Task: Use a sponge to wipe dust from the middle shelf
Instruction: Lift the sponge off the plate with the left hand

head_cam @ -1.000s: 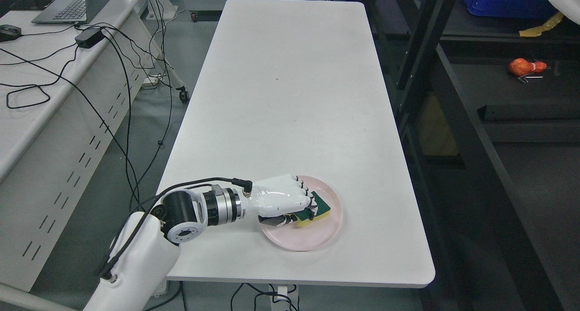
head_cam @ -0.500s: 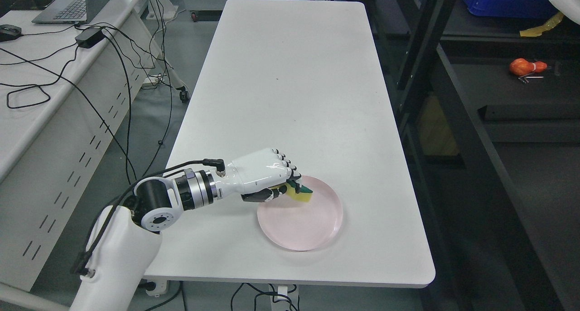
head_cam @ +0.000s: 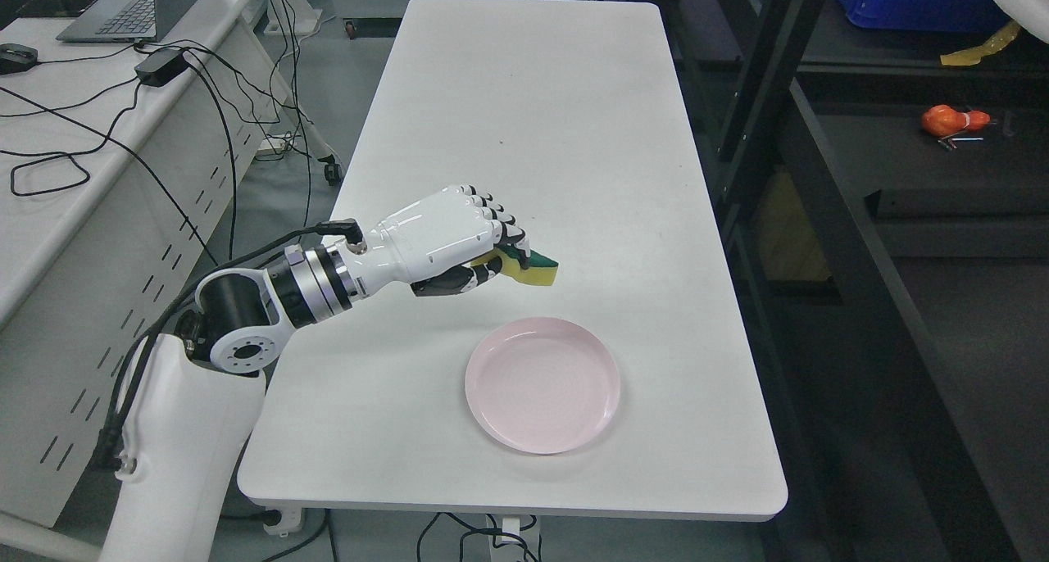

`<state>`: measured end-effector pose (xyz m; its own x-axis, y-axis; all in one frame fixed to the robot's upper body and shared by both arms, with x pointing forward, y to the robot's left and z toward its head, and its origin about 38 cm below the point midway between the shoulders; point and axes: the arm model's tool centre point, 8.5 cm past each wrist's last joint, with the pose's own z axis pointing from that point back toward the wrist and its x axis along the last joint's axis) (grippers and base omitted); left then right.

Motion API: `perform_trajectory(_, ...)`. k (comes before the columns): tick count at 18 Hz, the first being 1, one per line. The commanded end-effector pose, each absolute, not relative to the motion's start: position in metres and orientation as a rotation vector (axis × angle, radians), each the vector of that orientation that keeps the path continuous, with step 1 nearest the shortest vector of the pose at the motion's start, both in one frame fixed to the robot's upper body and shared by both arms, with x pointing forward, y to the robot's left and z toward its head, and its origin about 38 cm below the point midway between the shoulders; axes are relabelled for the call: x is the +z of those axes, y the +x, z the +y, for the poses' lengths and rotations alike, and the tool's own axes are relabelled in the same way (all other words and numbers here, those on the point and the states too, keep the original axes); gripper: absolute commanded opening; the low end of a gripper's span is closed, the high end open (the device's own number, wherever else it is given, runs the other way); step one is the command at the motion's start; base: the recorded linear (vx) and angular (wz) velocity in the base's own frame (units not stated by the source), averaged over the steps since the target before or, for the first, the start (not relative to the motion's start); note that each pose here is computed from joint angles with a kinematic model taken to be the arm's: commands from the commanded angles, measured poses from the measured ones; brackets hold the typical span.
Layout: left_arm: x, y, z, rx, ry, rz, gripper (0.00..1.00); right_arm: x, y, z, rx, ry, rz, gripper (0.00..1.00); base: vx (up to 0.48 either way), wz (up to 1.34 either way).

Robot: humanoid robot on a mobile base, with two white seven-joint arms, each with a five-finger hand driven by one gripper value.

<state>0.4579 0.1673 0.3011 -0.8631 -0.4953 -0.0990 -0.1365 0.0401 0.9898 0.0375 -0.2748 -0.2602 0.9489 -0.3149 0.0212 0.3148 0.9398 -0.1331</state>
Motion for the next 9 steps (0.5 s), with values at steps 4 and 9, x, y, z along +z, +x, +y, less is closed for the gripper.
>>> perform_trajectory(4,0.3291,0.45,0.1713,-1.76,0.696,-2.17,0.0,-0.2589,0.0434,-0.2873,-0.323,-0.153,-0.019,1.0,0.0,0.0)
perform_trajectory(9,0.3214,0.4494,0.1716,-1.755,0.678,-2.16,0.0,-0.2589,0.0434,-0.2873,-0.321,-0.154,-0.019,1.0,-0.035,-0.03)
